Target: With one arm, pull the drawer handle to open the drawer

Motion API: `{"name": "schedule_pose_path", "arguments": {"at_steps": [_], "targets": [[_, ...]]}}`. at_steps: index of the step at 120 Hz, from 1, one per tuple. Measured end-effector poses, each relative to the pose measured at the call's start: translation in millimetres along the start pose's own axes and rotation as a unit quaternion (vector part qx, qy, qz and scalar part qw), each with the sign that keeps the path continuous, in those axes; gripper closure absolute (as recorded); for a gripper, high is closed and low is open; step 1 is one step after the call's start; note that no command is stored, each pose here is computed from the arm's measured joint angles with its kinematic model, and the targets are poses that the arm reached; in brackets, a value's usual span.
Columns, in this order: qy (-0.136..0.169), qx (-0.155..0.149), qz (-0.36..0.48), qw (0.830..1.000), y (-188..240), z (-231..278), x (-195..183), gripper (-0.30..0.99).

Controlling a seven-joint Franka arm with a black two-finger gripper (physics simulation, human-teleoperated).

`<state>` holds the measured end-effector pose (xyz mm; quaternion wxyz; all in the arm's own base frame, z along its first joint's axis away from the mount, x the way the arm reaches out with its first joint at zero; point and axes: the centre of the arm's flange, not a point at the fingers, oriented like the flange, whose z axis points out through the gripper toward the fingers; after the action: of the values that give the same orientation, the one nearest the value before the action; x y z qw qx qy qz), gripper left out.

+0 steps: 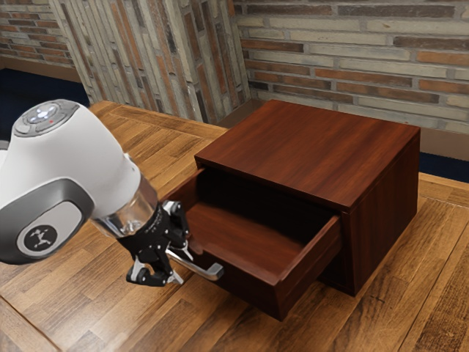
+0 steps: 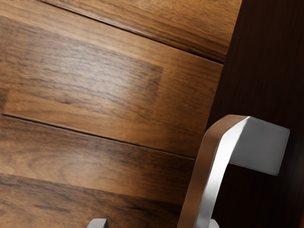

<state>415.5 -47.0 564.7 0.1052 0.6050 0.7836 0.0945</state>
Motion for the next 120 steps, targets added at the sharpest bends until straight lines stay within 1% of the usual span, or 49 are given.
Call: {"name": "schedule_pose_path", "arguments": {"at_steps": [46,120], "targets": [[-0.002,0.0,-0.003,1.0,-12.2,-3.8,5.6,0.51],[0.001,-0.001,-0.005,1.0,-15.5,-8.4,6.3,0.48]]}}
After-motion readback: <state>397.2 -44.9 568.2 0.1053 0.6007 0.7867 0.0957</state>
